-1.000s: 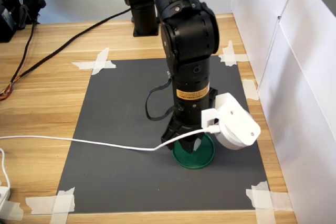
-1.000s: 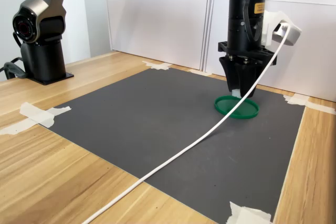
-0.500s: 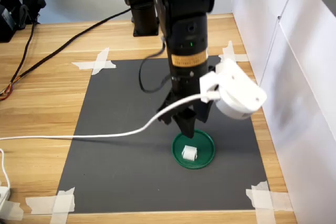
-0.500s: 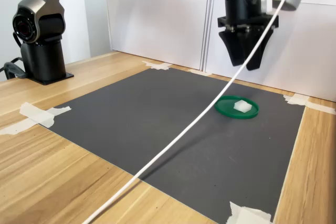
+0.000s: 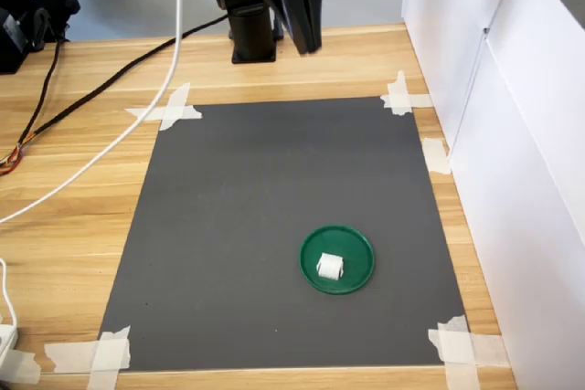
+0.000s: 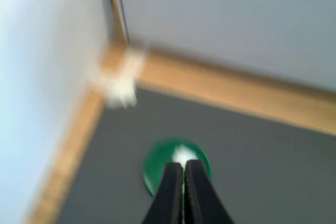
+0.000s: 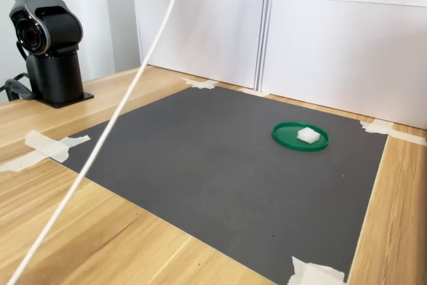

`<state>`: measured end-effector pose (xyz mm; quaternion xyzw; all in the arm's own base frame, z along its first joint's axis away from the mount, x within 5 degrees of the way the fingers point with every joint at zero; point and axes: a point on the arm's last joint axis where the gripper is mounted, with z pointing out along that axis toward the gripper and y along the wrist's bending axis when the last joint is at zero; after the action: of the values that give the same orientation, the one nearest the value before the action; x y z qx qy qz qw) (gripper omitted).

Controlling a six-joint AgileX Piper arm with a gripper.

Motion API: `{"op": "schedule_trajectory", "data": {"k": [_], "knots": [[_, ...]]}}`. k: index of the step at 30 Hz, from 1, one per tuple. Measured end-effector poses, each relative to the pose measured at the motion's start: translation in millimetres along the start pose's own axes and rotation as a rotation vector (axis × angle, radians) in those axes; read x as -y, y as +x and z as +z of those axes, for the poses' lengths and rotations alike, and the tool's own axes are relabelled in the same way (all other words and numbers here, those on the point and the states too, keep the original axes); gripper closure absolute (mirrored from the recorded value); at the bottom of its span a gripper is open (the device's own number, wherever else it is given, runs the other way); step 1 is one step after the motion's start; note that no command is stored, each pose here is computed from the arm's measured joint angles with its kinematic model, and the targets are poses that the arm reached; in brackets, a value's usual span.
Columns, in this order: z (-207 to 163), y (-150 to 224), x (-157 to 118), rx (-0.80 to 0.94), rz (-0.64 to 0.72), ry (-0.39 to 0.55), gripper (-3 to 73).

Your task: Grasp a white terminal and put it in the green lid.

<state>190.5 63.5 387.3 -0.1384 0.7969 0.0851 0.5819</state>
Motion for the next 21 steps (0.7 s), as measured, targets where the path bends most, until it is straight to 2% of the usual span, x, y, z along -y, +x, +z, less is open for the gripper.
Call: {"op": "schedule_trajectory", "data": {"k": [3, 6, 11, 15, 21], "knots": [[-42.9, 22.3, 2.3, 0.166, 0.1, 0.013, 71.5], [-75.0, 55.7, 10.1, 0.305, 0.167, 0.08, 71.5], [-101.7, 113.1, 15.1, 0.423, 0.224, 0.213, 71.5], [-101.8, 155.8, 13.4, 0.383, 0.253, 0.26, 71.5], [-83.7, 205.1, 13.1, 0.146, 0.282, 0.277, 71.6]]}}
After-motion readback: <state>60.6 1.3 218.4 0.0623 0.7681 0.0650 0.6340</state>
